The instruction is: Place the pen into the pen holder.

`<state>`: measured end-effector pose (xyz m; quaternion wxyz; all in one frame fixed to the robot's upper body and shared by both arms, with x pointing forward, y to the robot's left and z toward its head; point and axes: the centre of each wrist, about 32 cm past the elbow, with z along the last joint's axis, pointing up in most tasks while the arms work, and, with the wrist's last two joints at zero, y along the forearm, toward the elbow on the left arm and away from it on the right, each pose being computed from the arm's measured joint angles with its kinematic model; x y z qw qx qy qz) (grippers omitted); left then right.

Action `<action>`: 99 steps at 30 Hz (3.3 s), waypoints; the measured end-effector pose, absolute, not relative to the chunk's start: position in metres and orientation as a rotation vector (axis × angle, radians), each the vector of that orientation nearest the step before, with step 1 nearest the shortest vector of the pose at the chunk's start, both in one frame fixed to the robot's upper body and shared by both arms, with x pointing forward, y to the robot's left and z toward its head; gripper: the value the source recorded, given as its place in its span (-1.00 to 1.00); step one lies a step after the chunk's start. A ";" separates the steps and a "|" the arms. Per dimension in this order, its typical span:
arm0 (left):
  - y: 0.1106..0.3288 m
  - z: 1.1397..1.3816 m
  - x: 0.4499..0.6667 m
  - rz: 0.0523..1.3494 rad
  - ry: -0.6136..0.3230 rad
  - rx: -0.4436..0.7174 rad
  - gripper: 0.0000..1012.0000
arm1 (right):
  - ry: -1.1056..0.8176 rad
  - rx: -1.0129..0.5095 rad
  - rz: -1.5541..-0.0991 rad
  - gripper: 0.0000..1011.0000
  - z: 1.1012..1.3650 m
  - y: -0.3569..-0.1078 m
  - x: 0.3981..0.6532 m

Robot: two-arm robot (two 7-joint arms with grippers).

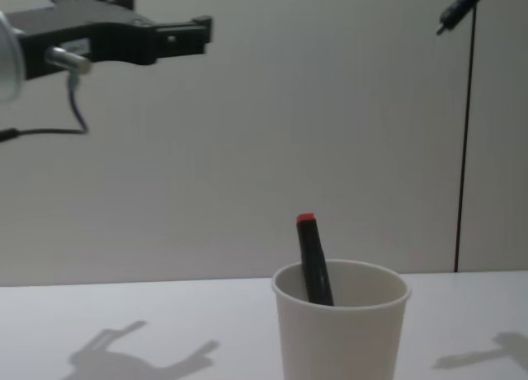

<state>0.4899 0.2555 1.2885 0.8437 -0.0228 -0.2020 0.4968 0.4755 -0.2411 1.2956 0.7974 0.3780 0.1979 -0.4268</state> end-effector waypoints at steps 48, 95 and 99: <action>0.293 1.316 0.476 1.217 -0.504 0.111 0.98 | 0.028 0.248 -0.710 -0.76 1.291 -0.208 0.414; 0.294 1.317 0.476 1.220 -0.506 0.114 0.98 | -0.259 0.144 -0.794 -0.76 1.243 -0.155 0.417; 0.294 1.317 0.476 1.220 -0.506 0.113 0.98 | -0.251 0.143 -0.791 -0.61 1.243 -0.155 0.416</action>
